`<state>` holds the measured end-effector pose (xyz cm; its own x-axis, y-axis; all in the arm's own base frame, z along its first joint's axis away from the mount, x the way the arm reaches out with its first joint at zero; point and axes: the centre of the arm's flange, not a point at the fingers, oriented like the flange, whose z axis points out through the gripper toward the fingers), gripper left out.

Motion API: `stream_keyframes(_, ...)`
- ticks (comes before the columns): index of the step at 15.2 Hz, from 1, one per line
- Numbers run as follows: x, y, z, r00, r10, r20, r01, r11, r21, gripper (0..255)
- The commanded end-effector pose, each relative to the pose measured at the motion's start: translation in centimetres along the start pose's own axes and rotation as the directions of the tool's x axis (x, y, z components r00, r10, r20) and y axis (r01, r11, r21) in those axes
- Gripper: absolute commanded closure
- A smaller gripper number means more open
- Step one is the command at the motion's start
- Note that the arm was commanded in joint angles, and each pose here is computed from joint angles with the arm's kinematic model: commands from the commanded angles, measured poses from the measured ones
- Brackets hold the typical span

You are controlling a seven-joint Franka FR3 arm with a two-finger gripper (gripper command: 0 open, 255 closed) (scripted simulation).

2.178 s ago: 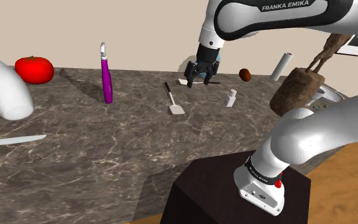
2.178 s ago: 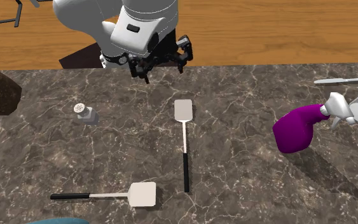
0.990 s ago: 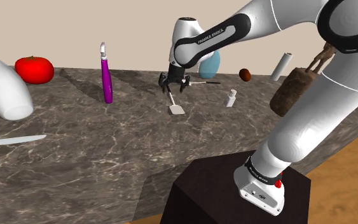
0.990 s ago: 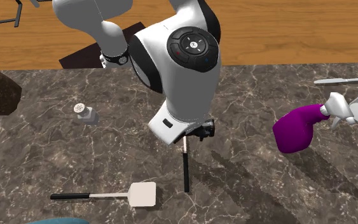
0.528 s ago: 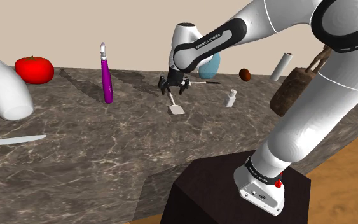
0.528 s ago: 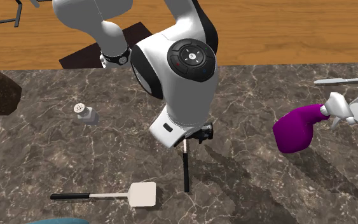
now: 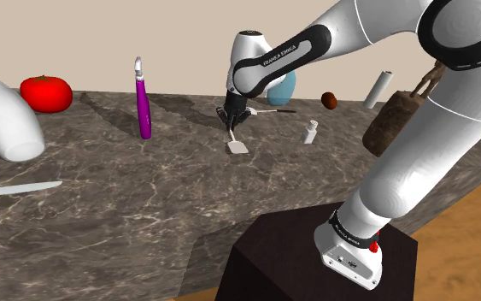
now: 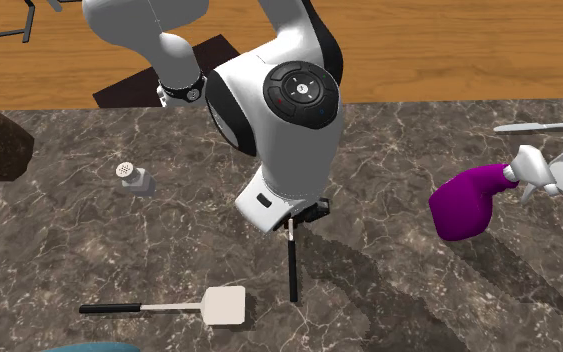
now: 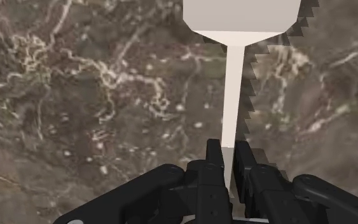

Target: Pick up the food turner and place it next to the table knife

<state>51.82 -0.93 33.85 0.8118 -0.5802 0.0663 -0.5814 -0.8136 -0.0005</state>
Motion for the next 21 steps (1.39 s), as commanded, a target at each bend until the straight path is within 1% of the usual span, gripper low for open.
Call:
stream_keyframes(1, 0.0, 0.0, 0.0, 1.000, 0.000, 0.000, 0.000, 1.000, 0.000, 255)
stream_keyframes(6, 0.0, 0.0, 0.0, 1.000, 0.000, 0.000, 0.000, 1.000, 0.000, 255)
stream_keyframes(21, 0.5, 0.0, -7.9, 1.000, 0.000, 0.000, 0.000, 1.000, 0.000, 255)
